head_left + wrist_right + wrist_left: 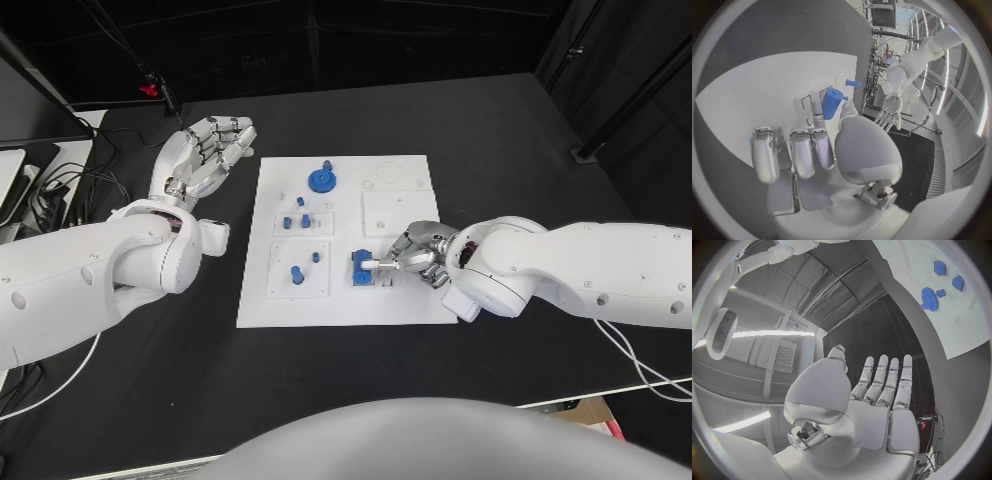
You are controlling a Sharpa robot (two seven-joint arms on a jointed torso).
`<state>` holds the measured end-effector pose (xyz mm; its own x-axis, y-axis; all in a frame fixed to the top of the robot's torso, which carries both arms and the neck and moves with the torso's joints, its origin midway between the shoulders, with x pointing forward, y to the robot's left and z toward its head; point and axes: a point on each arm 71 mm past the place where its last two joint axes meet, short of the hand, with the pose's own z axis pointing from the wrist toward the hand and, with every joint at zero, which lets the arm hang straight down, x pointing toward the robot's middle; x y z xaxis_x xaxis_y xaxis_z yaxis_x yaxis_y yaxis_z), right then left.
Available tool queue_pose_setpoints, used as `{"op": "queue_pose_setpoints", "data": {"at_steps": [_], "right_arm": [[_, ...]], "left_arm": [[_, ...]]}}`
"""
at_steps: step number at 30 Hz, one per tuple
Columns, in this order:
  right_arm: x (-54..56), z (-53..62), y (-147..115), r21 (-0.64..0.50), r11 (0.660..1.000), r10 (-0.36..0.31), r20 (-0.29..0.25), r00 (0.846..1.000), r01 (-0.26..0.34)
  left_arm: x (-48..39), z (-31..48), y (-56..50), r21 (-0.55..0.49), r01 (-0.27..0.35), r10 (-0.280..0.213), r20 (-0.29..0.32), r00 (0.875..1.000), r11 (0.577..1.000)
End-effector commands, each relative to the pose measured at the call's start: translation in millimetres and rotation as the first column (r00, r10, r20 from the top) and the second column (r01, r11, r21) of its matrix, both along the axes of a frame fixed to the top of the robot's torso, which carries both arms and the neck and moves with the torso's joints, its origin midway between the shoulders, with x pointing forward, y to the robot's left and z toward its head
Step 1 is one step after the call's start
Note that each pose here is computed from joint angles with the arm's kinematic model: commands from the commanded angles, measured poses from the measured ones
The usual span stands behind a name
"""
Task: Assemble the parts on the task board
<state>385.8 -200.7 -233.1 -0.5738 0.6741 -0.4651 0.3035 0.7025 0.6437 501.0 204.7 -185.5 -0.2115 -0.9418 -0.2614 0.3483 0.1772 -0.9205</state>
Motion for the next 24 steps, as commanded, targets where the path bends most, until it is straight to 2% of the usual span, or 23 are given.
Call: {"op": "queue_pose_setpoints", "data": {"at_steps": [1,10,24], "right_arm": [[-2.6,4.8,-1.8,0.004,1.0,-0.003,0.036,0.999,0.003],[-7.5,6.3,-1.3,-0.009,1.0,0.029,0.02,0.999,-0.029],[-2.6,1.0,12.2,-0.029,0.997,0.071,-0.014,0.997,-0.071]], "left_arm": [[-1.6,4.4,-0.8,-0.016,0.022,-0.021,0.055,0.998,1.0],[-1.7,2.6,-1.7,-0.016,0.025,-0.024,0.05,0.998,1.0],[-1.8,2.2,-2.2,-0.016,0.025,-0.024,0.049,0.999,1.0]]}}
